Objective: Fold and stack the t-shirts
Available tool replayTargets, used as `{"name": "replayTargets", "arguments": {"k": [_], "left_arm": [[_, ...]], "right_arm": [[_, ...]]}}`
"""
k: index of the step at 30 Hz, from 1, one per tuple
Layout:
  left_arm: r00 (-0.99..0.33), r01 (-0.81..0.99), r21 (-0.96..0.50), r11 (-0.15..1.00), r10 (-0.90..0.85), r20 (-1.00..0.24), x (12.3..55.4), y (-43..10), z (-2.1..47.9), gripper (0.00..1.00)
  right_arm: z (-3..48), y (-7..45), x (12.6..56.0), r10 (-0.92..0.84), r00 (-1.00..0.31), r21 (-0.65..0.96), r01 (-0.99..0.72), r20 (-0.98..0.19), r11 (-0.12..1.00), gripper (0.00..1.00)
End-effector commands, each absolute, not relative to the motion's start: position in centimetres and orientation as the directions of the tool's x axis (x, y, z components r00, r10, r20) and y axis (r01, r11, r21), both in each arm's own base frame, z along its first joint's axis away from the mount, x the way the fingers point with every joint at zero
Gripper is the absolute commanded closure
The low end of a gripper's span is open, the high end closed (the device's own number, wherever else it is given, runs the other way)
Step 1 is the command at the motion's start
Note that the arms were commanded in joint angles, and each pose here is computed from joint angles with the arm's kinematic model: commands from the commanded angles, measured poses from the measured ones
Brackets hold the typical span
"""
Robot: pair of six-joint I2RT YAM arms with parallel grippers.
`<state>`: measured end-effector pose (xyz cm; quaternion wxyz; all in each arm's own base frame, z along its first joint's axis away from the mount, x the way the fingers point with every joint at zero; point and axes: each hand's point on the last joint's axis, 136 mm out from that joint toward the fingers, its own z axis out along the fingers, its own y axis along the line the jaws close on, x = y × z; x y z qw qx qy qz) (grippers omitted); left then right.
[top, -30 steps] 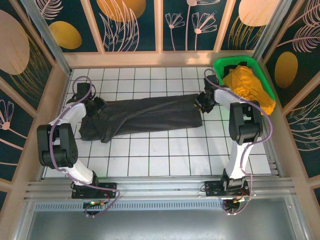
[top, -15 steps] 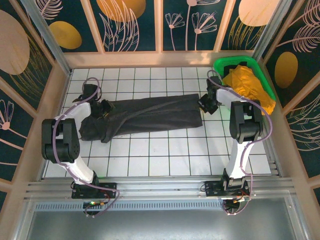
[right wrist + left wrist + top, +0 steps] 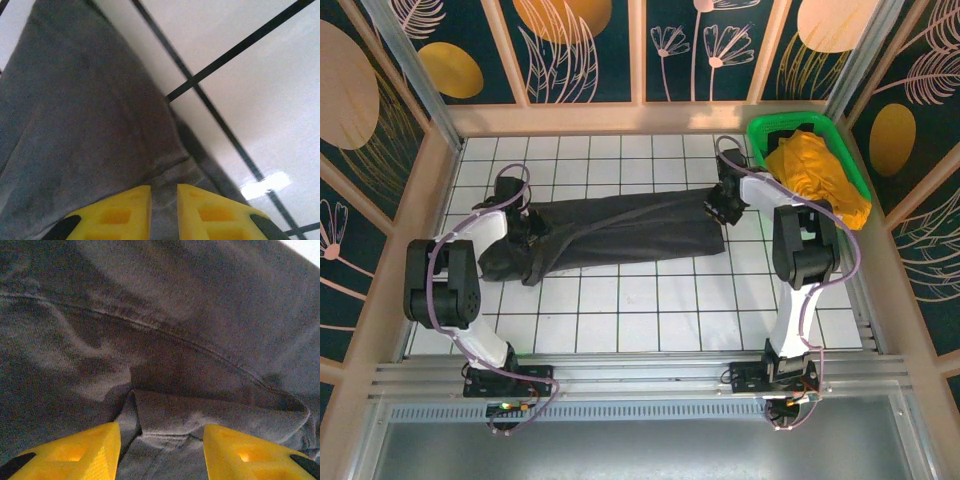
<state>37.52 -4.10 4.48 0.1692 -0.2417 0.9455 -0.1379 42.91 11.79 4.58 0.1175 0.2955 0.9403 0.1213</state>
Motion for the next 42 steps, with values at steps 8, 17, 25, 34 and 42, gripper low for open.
{"name": "replayTargets", "arguments": {"k": [8, 17, 25, 34, 42], "left_arm": [[-0.828, -0.383, -0.42, 0.823, -0.507, -0.239, 37.4, -5.7, 3.7, 0.73], [-0.811, -0.381, -0.473, 0.795, -0.533, -0.243, 36.4, -6.8, 6.4, 1.0], [-0.836, -0.402, -0.541, 0.739, -0.537, -0.111, 32.8, -10.5, 7.3, 1.0], [-0.848, -0.44, -0.567, 0.697, -0.53, 0.006, 30.2, -14.4, 6.0, 1.0], [-0.882, -0.365, -0.653, 0.663, -0.471, 0.015, 30.4, -16.6, 8.9, 0.67]], "right_arm": [[8.5, 12.7, 43.0, 0.558, -0.805, 0.343, 0.476, -0.202, 0.81, 0.78], [8.8, 12.7, 42.7, 0.562, -0.801, 0.352, 0.476, -0.206, 0.806, 0.79], [8.8, 12.8, 43.0, 0.562, -0.8, 0.357, 0.472, -0.209, 0.806, 0.79], [8.2, 13.3, 42.9, 0.555, -0.809, 0.361, 0.467, -0.194, 0.807, 0.79], [7.9, 13.8, 42.4, 0.552, -0.813, 0.366, 0.464, -0.187, 0.807, 0.79]]}}
